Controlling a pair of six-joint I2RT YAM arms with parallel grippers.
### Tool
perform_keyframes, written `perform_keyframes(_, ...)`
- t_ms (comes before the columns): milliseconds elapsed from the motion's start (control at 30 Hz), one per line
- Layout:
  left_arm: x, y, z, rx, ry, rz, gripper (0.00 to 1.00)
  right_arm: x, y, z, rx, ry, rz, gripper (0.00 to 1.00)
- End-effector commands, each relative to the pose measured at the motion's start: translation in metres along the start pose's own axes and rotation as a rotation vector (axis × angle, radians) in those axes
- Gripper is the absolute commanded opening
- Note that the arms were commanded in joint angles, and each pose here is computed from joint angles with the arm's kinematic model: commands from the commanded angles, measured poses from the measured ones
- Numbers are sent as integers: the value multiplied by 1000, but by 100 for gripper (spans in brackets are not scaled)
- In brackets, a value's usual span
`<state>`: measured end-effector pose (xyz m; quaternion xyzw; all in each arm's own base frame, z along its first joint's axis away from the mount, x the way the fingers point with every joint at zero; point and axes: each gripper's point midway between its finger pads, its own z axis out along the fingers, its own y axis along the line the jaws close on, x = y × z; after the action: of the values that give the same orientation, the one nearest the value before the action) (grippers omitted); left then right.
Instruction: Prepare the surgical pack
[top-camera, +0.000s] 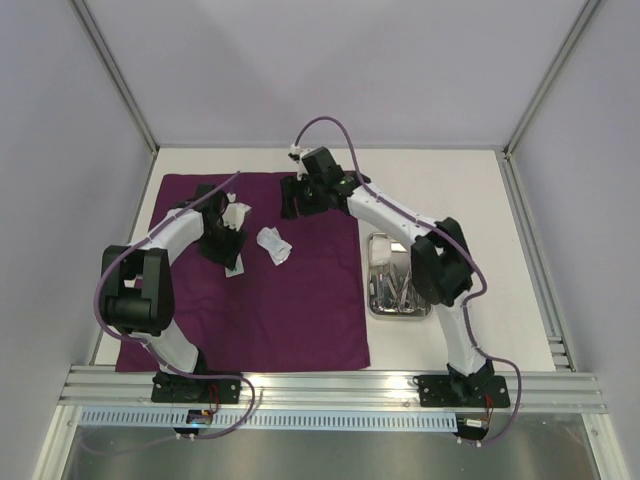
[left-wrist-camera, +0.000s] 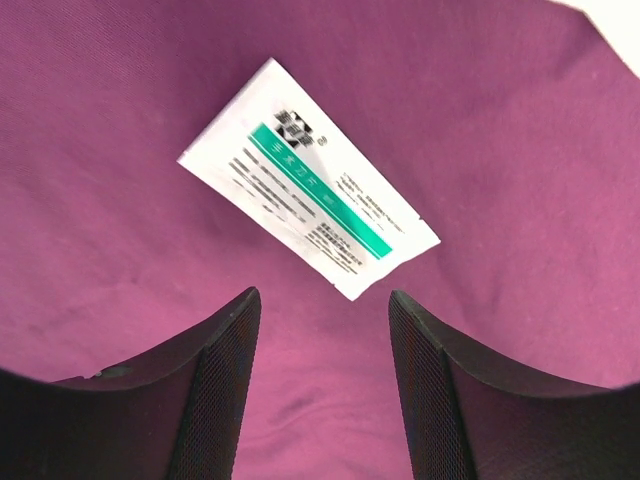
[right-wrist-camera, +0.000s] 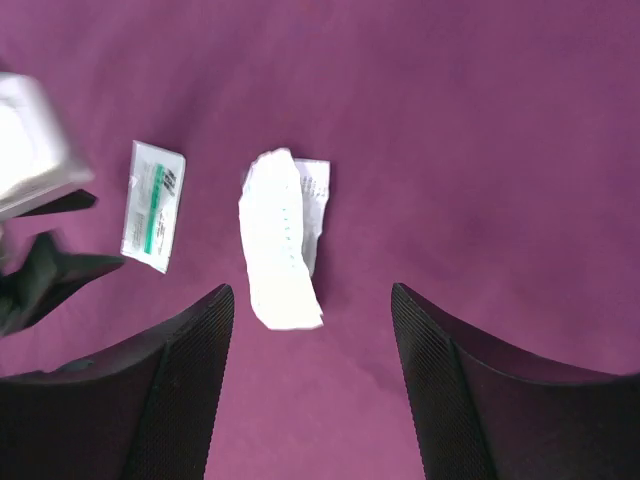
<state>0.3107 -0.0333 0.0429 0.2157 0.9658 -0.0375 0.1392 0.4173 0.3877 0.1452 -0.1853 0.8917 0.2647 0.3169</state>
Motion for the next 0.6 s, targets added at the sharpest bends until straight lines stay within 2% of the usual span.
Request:
perform_keyframes(0,-3,3,-6,-15,-35,3,63,12,26,34,-155,73,104,66)
perform_keyframes(267,2,-2,2,13,-24,2,63,42,26,82,-193,157,197,61)
perform_keyframes(300,2,-2,3,14,-22,4,63,48,25,86,-193,166,200,58)
perform_keyframes(400,2,-3,5,24,-26,7,63,55,29,86,-206,174,214,41)
perform_keyframes(433,1,-3,5,26,-28,4,63,61,27,86,-197,184,219,33)
perform_keyframes(567,-1,-4,3,28,-35,10,63,53,28,75,-192,155,209,25)
